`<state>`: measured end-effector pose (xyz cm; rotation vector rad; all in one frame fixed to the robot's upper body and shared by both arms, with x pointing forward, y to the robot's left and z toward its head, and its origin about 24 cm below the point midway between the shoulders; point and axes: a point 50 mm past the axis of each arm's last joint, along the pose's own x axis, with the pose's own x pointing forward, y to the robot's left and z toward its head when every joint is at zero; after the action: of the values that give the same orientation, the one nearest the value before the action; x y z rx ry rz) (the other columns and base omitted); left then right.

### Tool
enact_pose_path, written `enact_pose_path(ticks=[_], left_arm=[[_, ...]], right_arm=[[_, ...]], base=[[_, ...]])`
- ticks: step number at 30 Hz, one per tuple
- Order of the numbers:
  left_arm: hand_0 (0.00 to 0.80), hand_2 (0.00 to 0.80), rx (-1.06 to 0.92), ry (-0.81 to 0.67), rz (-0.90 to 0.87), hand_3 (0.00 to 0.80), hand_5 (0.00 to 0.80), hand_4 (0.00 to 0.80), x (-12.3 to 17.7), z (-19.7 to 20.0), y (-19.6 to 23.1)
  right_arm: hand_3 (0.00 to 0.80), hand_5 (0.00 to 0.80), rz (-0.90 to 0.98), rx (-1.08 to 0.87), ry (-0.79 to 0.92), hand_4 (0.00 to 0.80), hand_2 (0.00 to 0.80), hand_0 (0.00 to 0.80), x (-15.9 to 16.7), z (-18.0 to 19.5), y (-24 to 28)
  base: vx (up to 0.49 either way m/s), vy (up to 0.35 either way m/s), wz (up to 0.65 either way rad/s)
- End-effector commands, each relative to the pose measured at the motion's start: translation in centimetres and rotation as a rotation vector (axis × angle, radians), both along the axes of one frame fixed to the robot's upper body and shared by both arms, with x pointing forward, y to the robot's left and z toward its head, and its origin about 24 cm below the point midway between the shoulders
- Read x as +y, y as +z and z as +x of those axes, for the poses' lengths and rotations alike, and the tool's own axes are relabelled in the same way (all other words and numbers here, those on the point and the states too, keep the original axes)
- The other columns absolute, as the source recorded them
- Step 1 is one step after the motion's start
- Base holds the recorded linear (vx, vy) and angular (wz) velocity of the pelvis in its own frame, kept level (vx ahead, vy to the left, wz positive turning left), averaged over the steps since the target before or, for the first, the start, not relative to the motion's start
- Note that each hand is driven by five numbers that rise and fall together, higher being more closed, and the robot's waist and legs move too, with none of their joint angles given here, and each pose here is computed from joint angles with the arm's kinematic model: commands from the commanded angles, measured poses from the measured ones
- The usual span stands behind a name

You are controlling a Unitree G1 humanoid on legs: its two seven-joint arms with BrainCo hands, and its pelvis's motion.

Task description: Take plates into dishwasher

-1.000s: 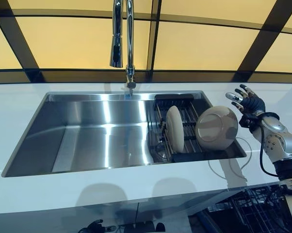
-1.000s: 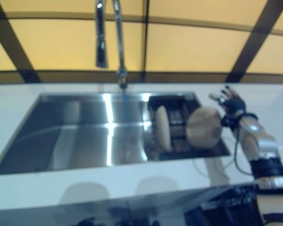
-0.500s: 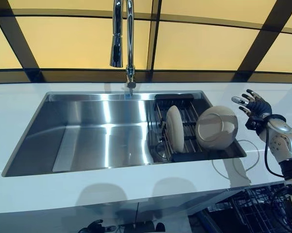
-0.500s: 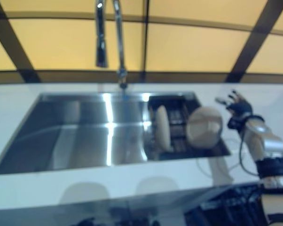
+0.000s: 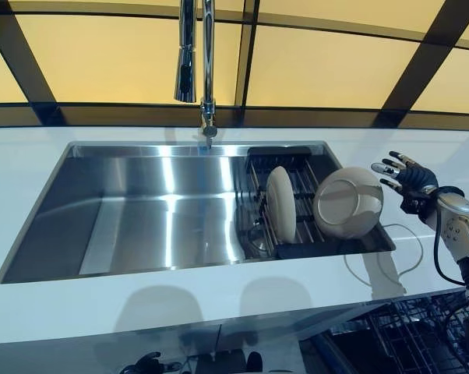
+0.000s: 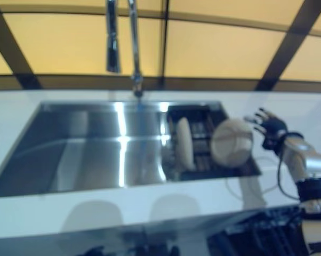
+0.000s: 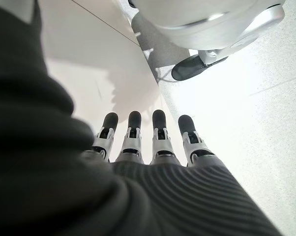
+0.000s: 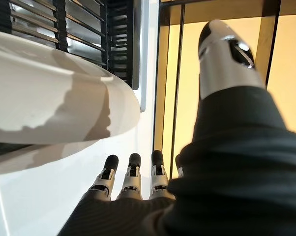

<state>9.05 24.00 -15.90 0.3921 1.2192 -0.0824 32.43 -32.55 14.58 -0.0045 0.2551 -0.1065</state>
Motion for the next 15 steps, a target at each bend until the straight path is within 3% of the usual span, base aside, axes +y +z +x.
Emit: enact_pose_path(ticks=[1,15], left_arm=[[0.0,0.0,-0.019,-0.032,0.032,0.0,0.0,0.0,1.1,1.1,0.5],[0.0,0.0,-0.017,-0.035,0.031,0.0,0.0,0.0,1.2,0.9,0.5]], right_arm=[[0.0,0.0,-0.006,-0.073,0.02,0.0,0.0,0.0,-0.4,0.8,2.7],[0.0,0.0,0.037,-0.008,0.01,0.0,0.0,0.0,-1.0,0.5,1.4]], base=[[0.0,0.0,0.0],[0.0,0.0,0.0]])
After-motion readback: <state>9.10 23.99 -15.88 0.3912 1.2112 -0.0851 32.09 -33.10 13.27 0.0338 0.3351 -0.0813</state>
